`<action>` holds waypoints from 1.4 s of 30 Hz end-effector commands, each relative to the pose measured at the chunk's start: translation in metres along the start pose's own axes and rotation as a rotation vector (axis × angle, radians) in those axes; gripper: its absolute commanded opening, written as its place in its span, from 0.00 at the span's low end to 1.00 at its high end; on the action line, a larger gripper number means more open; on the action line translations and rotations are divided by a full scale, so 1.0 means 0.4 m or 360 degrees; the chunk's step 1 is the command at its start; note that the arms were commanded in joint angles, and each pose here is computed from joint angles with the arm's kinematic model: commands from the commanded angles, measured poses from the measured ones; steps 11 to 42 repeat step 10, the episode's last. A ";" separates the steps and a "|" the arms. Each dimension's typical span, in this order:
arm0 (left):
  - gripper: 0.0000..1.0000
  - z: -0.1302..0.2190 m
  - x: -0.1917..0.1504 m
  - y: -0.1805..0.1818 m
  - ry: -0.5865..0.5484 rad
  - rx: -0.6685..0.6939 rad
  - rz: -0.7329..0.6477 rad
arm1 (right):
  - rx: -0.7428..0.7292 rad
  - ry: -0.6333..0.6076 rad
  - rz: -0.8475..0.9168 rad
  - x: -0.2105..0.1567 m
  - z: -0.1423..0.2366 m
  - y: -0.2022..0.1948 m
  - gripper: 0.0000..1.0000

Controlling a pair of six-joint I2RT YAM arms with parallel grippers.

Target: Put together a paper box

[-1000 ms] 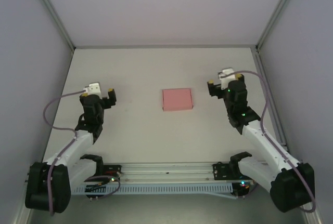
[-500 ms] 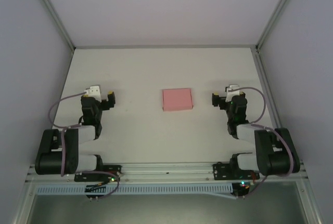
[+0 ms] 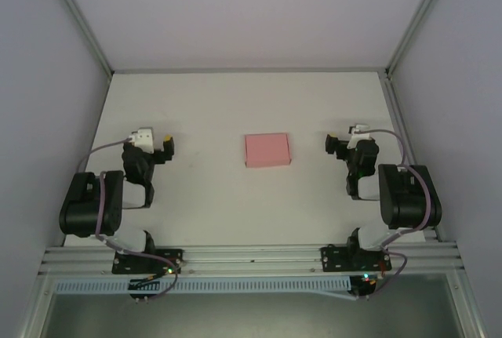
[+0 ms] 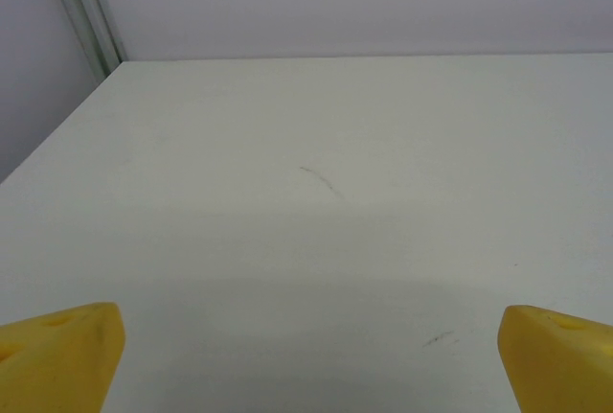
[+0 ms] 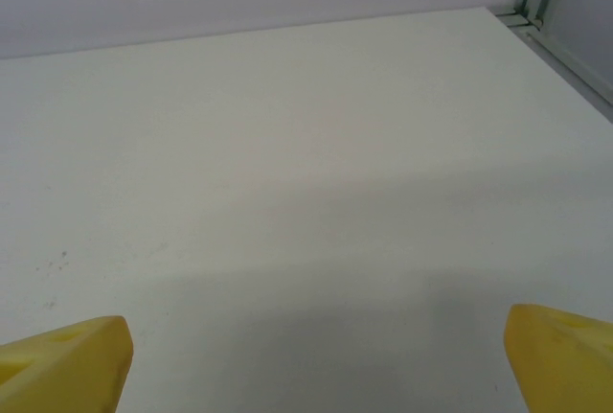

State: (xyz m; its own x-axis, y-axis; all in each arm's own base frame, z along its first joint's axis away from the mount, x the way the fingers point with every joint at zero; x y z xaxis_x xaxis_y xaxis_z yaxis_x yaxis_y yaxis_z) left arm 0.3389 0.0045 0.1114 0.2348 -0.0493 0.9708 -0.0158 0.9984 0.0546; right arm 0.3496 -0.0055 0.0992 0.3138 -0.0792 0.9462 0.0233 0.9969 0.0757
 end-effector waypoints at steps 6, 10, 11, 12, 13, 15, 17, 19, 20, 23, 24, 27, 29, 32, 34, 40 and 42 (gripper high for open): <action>1.00 -0.007 0.031 -0.007 -0.0074 -0.0011 -0.0045 | -0.0022 -0.0060 -0.0018 0.024 -0.001 0.000 1.00; 1.00 -0.007 0.032 -0.007 -0.0077 -0.0009 -0.0045 | -0.0031 -0.0042 -0.0022 0.023 -0.004 -0.002 1.00; 1.00 -0.007 0.032 -0.007 -0.0077 -0.0009 -0.0045 | -0.0031 -0.0042 -0.0022 0.023 -0.004 -0.002 1.00; 1.00 -0.007 0.032 -0.007 -0.0077 -0.0009 -0.0045 | -0.0031 -0.0042 -0.0022 0.023 -0.004 -0.002 1.00; 1.00 -0.007 0.032 -0.007 -0.0077 -0.0009 -0.0045 | -0.0031 -0.0042 -0.0022 0.023 -0.004 -0.002 1.00; 1.00 -0.007 0.032 -0.007 -0.0077 -0.0009 -0.0045 | -0.0031 -0.0042 -0.0022 0.023 -0.004 -0.002 1.00; 1.00 -0.007 0.032 -0.007 -0.0077 -0.0009 -0.0045 | -0.0031 -0.0042 -0.0022 0.023 -0.004 -0.002 1.00; 1.00 -0.007 0.032 -0.007 -0.0077 -0.0009 -0.0045 | -0.0031 -0.0042 -0.0022 0.023 -0.004 -0.002 1.00; 1.00 -0.007 0.032 -0.007 -0.0077 -0.0009 -0.0045 | -0.0031 -0.0042 -0.0022 0.023 -0.004 -0.002 1.00; 1.00 -0.007 0.032 -0.007 -0.0077 -0.0009 -0.0045 | -0.0031 -0.0042 -0.0022 0.023 -0.004 -0.002 1.00; 1.00 -0.007 0.032 -0.007 -0.0077 -0.0009 -0.0045 | -0.0031 -0.0042 -0.0022 0.023 -0.004 -0.002 1.00; 1.00 -0.007 0.032 -0.007 -0.0077 -0.0009 -0.0045 | -0.0031 -0.0042 -0.0022 0.023 -0.004 -0.002 1.00; 1.00 -0.007 0.032 -0.007 -0.0077 -0.0009 -0.0045 | -0.0031 -0.0042 -0.0022 0.023 -0.004 -0.002 1.00; 1.00 -0.007 0.032 -0.007 -0.0077 -0.0009 -0.0045 | -0.0031 -0.0042 -0.0022 0.023 -0.004 -0.002 1.00; 1.00 -0.007 0.032 -0.007 -0.0077 -0.0009 -0.0045 | -0.0031 -0.0042 -0.0022 0.023 -0.004 -0.002 1.00; 1.00 -0.007 0.032 -0.007 -0.0077 -0.0009 -0.0045 | -0.0031 -0.0042 -0.0022 0.023 -0.004 -0.002 1.00; 1.00 -0.007 0.032 -0.007 -0.0077 -0.0009 -0.0045 | -0.0031 -0.0042 -0.0022 0.023 -0.004 -0.002 1.00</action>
Point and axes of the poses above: each hand's point on the last joint's axis, 136 mm out from that joint toward the fingers, its own z axis back along the fingers, its own y axis along the line the jaws close on, x = y × z, the point moved 4 cm from there along z, back along the fingers, and after that the axes turned 1 degree about -z, right-handed, at the moved point
